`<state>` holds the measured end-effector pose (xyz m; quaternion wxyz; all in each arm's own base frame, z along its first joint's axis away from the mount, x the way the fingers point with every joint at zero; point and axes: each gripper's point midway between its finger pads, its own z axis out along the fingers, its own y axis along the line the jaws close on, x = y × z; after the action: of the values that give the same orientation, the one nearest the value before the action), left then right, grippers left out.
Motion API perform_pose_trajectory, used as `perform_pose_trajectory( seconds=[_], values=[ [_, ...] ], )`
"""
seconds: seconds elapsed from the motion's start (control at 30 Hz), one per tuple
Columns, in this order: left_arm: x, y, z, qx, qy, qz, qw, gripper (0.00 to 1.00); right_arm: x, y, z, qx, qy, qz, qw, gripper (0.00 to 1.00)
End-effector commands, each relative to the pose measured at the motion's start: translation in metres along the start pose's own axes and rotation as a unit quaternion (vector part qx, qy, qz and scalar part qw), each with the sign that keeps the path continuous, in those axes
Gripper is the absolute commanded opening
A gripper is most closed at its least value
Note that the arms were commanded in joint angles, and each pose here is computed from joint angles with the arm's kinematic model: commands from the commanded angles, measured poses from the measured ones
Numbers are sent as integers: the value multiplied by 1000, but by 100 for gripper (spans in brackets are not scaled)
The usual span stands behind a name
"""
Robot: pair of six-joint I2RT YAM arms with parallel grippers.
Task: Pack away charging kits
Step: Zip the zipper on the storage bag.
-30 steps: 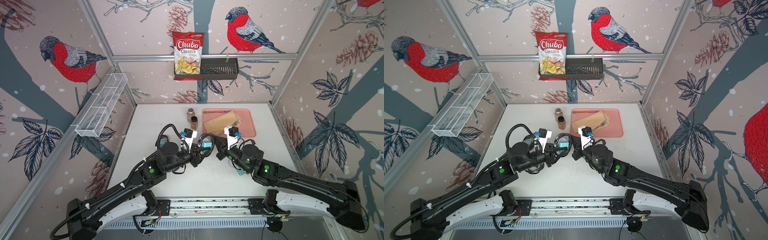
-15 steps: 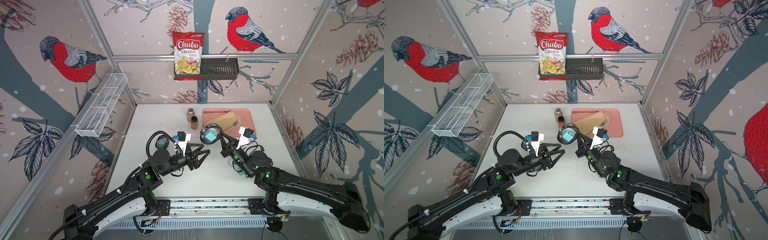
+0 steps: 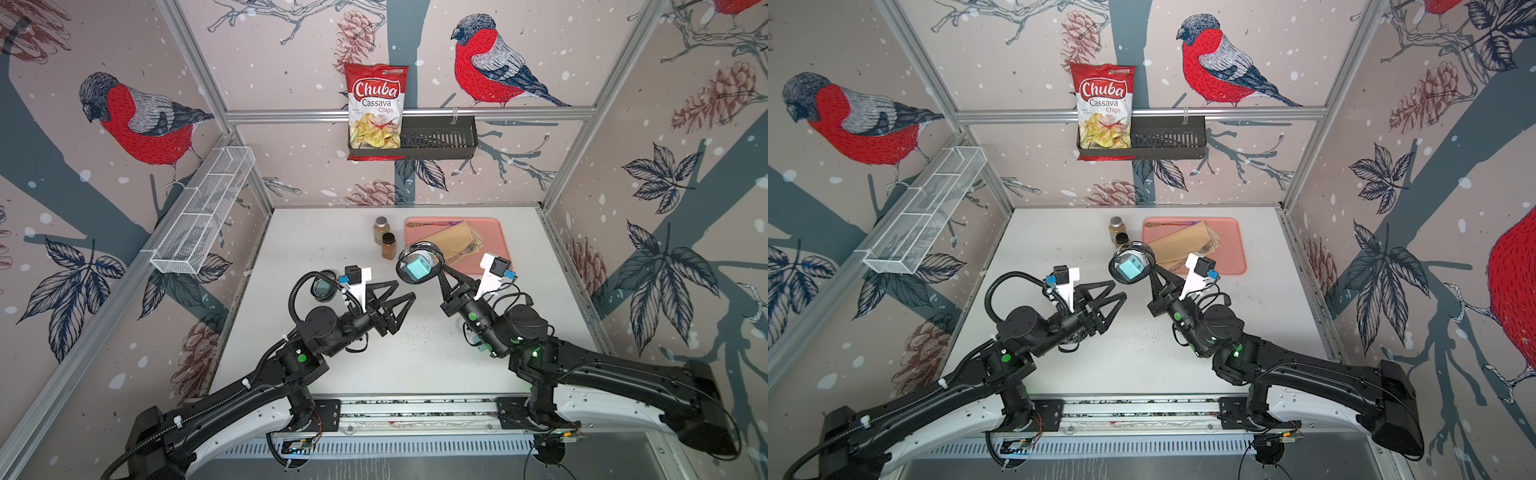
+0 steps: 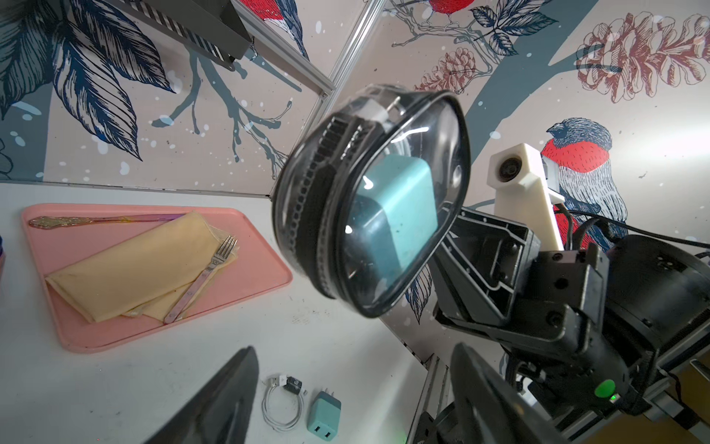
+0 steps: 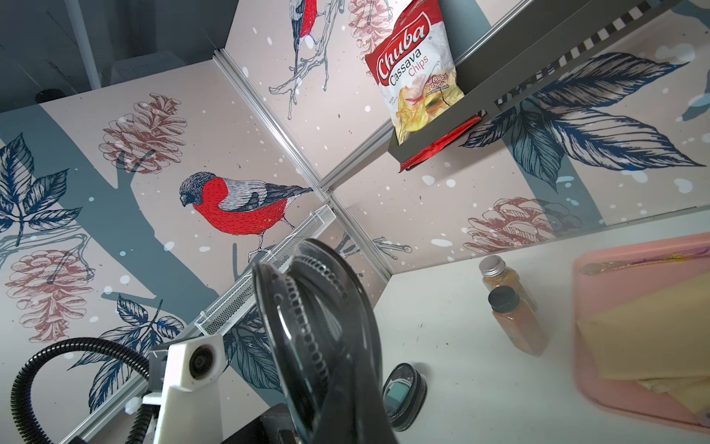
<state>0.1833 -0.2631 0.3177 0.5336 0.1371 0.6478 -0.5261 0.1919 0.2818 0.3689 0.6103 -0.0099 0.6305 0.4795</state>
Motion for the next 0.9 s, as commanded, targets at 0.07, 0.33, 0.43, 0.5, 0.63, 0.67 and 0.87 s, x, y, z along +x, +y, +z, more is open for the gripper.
perform_pose_trajectory(
  seconds=[0.07, 0.33, 0.43, 0.5, 0.63, 0.67, 0.87],
  values=[
    [-21, -18, -3, 46, -55, 14, 997, 94, -12, 17, 0, -31, -22, 19, 999, 0],
    [-37, -26, 9, 60, -89, 37, 994, 96, -8, 27, -1, -42, -16, 23, 999, 0],
    [-41, -28, 15, 64, -93, 42, 993, 96, -6, 28, -2, -45, -15, 25, 999, 0],
    [-44, -36, 18, 83, -96, 45, 991, 96, -6, 27, -2, -44, -15, 26, 999, 0],
    [-54, -45, 17, 100, -115, 42, 987, 96, -2, 26, -1, -44, -14, 30, 998, 0],
    [-56, -46, 15, 103, -121, 40, 986, 93, -2, 26, -2, -45, -14, 30, 998, 0],
    [-62, -52, 15, 118, -131, 28, 984, 70, -3, 22, -4, -42, -20, 36, 998, 0]
  ],
)
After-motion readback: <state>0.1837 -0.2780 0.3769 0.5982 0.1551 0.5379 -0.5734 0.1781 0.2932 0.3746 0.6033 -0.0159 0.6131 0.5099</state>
